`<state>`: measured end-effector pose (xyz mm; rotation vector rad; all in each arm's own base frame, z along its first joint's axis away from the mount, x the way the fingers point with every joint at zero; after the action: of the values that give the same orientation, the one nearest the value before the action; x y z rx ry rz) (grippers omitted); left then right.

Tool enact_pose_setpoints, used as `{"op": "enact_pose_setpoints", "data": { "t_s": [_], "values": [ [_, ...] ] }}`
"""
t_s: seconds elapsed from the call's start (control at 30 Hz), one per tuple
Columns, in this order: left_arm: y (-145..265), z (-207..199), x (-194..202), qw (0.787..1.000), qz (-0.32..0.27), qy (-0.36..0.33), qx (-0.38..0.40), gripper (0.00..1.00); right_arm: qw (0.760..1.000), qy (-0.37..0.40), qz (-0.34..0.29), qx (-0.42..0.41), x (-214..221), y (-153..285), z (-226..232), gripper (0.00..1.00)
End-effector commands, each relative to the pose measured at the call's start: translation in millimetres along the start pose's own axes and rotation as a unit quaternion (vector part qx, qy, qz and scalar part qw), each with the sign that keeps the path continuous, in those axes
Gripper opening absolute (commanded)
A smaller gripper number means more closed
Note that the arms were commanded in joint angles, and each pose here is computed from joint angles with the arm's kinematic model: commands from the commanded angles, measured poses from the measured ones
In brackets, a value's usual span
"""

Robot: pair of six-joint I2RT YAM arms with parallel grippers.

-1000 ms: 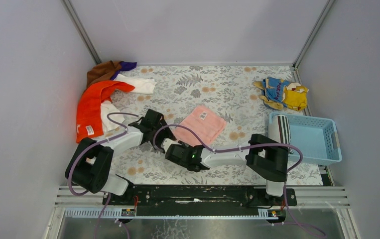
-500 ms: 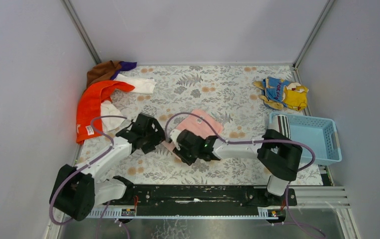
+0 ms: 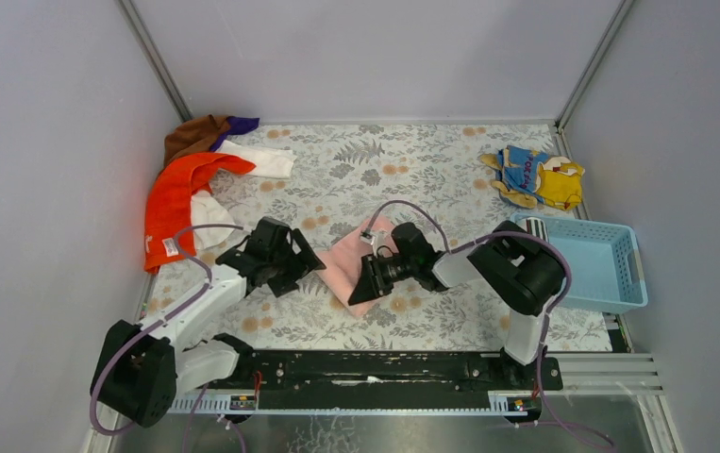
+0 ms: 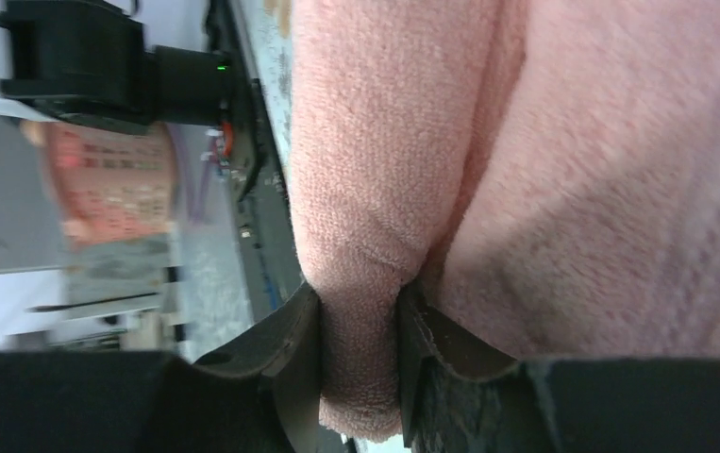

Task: Roll the towels
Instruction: Roll the towel at the center of the board.

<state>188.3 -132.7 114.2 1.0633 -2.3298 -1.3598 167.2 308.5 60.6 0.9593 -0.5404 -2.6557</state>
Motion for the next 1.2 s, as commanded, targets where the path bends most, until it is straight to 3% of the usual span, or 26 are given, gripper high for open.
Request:
{"op": "enact_pose_setpoints", "data": {
  "t_s": [0.0, 0.3, 0.47, 0.63, 0.8, 1.0, 1.17],
  "values": [
    [-6.8, -21.5, -2.9, 0.999, 0.013, 0.001, 0.041, 0.85, 0.988, -0.119, 0.0, -0.102, 11.9, 10.3, 3.1, 0.25],
    [-42.7, -26.0, -2.8, 1.0, 0.03, -0.004, 0.002, 0.76, 0.976, -0.195, 0.003, -0.098, 28.3, 8.5, -20.3, 0.29],
    [-57.4, -4.8, 0.2, 0.999, 0.029, 0.001, -0.042, 0.7, 0.984, -0.172, 0.037, -0.005, 28.6, 14.5, -27.8, 0.41],
    [-65.4, 11.8, 3.6, 0.997, 0.029, 0.001, -0.07, 0.69, 0.987, -0.109, 0.045, 0.107, 15.1, 33.5, -28.4, 0.58],
    [-70.5, 18.6, 4.4, 0.996, 0.031, -0.001, -0.086, 0.69, 0.978, -0.021, 0.042, 0.202, -5.2, 54.3, -8.1, 0.68],
    [-72.6, 22.2, 5.1, 0.995, 0.031, -0.001, -0.094, 0.69, 0.935, 0.126, 0.031, 0.329, -33.9, 69.6, 35.5, 0.73],
    [-72.3, 25.6, 5.6, 0.994, 0.03, 0.0, -0.103, 0.69, 0.893, 0.241, 0.025, 0.379, -41.2, 57.8, 66.9, 0.78]
  ]
}}
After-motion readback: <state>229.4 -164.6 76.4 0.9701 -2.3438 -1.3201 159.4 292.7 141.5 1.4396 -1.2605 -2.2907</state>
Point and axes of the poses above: each gripper's point midway between its finger pads, its own y axis back along the fingers, its own z axis along the line the jaws close on, x = y × z, the point moved 6 cm from there along y, back along the fingers, and after that the axes turned 10 degrees about y, right-handed, at the moved point
